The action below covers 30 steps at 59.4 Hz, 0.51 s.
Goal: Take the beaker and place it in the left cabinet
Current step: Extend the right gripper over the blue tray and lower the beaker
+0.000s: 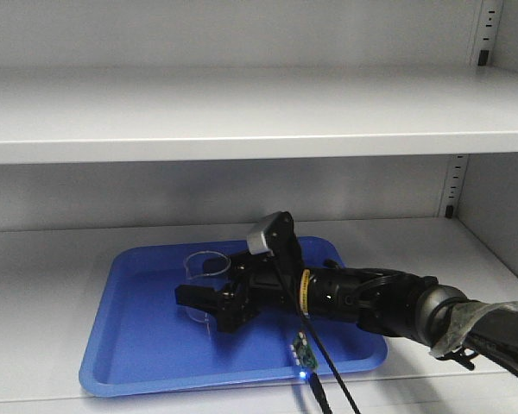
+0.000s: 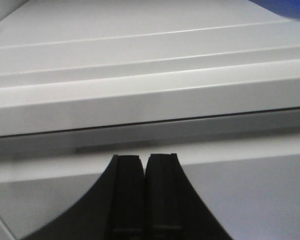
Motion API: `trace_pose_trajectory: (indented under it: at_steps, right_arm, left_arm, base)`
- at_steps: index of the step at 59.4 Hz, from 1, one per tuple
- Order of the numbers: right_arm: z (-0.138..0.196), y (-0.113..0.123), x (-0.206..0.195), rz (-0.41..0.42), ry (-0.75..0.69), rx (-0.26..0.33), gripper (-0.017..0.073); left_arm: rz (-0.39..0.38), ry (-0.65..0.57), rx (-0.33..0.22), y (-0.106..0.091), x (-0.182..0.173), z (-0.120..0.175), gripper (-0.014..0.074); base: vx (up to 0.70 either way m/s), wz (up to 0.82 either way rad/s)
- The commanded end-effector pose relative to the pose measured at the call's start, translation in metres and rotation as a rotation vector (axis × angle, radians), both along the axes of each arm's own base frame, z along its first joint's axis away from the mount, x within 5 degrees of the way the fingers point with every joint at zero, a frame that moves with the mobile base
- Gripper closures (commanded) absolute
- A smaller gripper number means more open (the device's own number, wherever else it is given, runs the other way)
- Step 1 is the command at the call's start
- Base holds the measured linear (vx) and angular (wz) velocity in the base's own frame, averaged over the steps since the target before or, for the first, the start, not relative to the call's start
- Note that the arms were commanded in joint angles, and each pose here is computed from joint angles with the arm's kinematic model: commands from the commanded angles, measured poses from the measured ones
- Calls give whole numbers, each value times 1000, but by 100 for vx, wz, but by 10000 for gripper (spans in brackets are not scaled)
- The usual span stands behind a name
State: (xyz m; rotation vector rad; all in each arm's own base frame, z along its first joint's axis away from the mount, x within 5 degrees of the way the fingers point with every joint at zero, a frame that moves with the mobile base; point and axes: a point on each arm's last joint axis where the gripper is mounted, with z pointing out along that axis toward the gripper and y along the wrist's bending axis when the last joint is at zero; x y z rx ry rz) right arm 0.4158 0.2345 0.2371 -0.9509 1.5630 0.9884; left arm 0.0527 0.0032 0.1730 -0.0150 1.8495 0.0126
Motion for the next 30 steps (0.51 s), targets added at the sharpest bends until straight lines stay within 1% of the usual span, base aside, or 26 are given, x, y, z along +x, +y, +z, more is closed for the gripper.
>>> trace_pose_trajectory:
  at_steps: [1, 5, 11, 17, 21, 30]
  right_arm:
    - [44, -1, -1, -54, -74, 52, 556]
    - [42, -2, 2, -87, -69, 31, 545]
    - [40, -2, 1, -84, -78, 6, 517]
    - [40, -2, 2, -84, -80, -2, 459]
    - [40, -2, 2, -84, -80, -2, 405]
    - [40, -2, 0, -70, -80, 4, 235]
  left_arm:
    - [-18, -99, -4, -1, 1, 12, 590]
    - [-18, -99, -4, -1, 1, 12, 590]
    - [-18, -99, -4, -1, 1, 12, 590]
    - [-18, -99, -4, -1, 1, 12, 590]
    - [-18, -99, -4, -1, 1, 12, 590]
    - [-18, -99, -4, -1, 1, 12, 590]
  base:
    - [0, 0]
    - [0, 0]
    - [0, 0]
    - [0, 0]
    - [0, 0]
    - [0, 0]
